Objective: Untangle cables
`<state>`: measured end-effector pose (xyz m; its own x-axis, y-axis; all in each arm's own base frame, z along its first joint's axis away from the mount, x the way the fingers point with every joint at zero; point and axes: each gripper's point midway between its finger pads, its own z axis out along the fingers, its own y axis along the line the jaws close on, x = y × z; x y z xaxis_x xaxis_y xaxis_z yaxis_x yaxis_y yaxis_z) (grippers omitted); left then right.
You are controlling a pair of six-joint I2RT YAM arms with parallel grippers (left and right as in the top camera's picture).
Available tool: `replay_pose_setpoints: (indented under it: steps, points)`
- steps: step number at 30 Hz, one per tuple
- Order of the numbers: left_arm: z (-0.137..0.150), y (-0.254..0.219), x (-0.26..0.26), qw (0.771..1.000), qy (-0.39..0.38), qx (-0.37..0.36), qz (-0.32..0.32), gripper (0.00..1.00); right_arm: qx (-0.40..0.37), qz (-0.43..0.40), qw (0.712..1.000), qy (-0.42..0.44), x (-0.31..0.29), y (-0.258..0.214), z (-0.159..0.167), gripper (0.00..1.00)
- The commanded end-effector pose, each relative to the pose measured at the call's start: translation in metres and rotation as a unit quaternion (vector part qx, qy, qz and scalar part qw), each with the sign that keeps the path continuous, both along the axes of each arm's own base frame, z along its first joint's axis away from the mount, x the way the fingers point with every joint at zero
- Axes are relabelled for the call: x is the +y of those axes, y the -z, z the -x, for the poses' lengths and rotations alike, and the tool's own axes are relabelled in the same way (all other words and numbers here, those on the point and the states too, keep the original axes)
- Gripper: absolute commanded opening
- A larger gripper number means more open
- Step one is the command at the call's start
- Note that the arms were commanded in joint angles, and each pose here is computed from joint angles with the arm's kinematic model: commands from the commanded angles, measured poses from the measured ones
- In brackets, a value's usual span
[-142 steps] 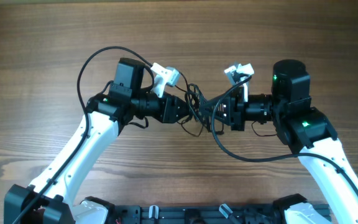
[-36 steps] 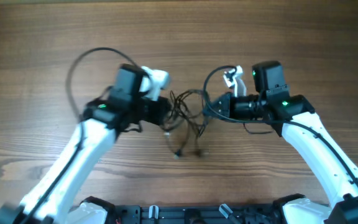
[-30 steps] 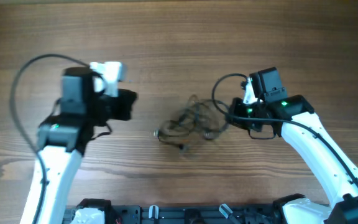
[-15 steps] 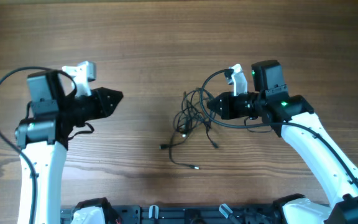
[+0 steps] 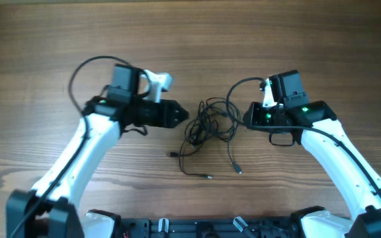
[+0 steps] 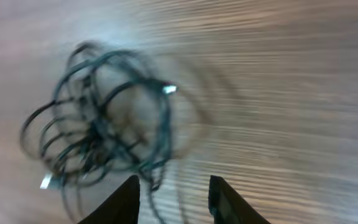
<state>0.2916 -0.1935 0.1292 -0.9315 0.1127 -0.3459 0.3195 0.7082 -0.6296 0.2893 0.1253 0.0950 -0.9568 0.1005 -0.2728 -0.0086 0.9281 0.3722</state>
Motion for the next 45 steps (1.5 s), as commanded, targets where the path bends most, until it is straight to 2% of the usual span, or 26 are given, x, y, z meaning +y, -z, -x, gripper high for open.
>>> replay_pose_setpoints:
  steps: [1, 6, 9, 13, 14, 16, 17, 19, 23, 27, 31, 33, 36, 41, 43, 45]
  points:
    - [0.004, 0.028, -0.027, 0.999, 0.040, 0.008, -0.021, 0.57, -0.015, -0.056, 0.993, -0.101, 0.026, -0.010, 0.009, 0.38]
    - [0.012, 0.068, -0.053, 0.995, 0.078, 0.016, -0.060, 0.60, -0.013, -0.046, 0.994, -0.095, 0.023, -0.007, 0.008, 0.44]
    - [0.017, 0.089, -0.058, 0.991, 0.088, 0.016, -0.099, 0.61, -0.004, -0.019, 0.998, -0.054, 0.011, -0.001, 0.005, 0.44]
    - [0.024, 0.104, -0.060, 0.986, 0.094, 0.020, -0.133, 0.62, 0.001, -0.016, 0.999, -0.042, 0.009, 0.000, 0.005, 0.44]
    - [0.027, 0.104, -0.063, 0.987, 0.092, 0.025, -0.132, 0.53, 0.008, -0.016, 0.999, -0.034, 0.008, 0.001, 0.006, 0.44]
    - [0.031, 0.103, -0.068, 0.988, 0.084, 0.038, -0.127, 0.13, 0.020, -0.001, 1.000, -0.012, 0.001, 0.004, 0.009, 0.43]
    - [0.032, 0.098, -0.072, 0.989, 0.082, 0.043, -0.115, 0.04, 0.024, 0.006, 1.000, -0.009, -0.001, 0.006, 0.010, 0.43]
    - [0.030, 0.081, -0.081, 0.992, 0.083, 0.047, -0.079, 0.04, 0.026, 0.007, 1.000, -0.010, -0.002, 0.006, 0.011, 0.43]
    - [0.012, -0.018, -0.098, 0.994, 0.083, 0.014, 0.063, 0.04, 0.022, -0.006, 0.999, -0.045, 0.005, 0.004, 0.015, 0.39]
    - [0.008, -0.081, -0.088, 0.990, 0.073, -0.052, 0.109, 0.04, 0.010, -0.054, 0.995, -0.088, 0.024, -0.004, 0.017, 0.39]
    - [0.016, -0.098, -0.089, 0.987, 0.081, -0.072, 0.119, 0.04, -0.009, -0.135, 0.984, -0.120, 0.050, -0.024, 0.014, 0.39]
    - [0.016, -0.098, -0.089, 0.987, 0.080, -0.072, 0.119, 0.04, -0.024, -0.206, 0.966, -0.154, 0.070, -0.044, 0.016, 0.39]
    - [0.016, -0.098, -0.089, 0.987, 0.081, -0.073, 0.119, 0.04, -0.038, -0.251, 0.952, -0.173, 0.082, -0.060, 0.015, 0.41]
    - [0.021, -0.108, -0.095, 0.981, 0.103, -0.075, 0.146, 0.04, -0.069, -0.236, 0.954, -0.170, 0.080, -0.061, 0.003, 0.41]
    - [0.025, -0.119, -0.100, 0.974, 0.121, -0.079, 0.175, 0.04, -0.110, -0.211, 0.948, -0.214, 0.081, -0.060, 0.001, 0.43]
    - [0.028, -0.131, -0.105, 0.967, 0.133, -0.078, 0.202, 0.04, -0.158, -0.186, 0.929, -0.280, 0.084, -0.060, 0.003, 0.47]
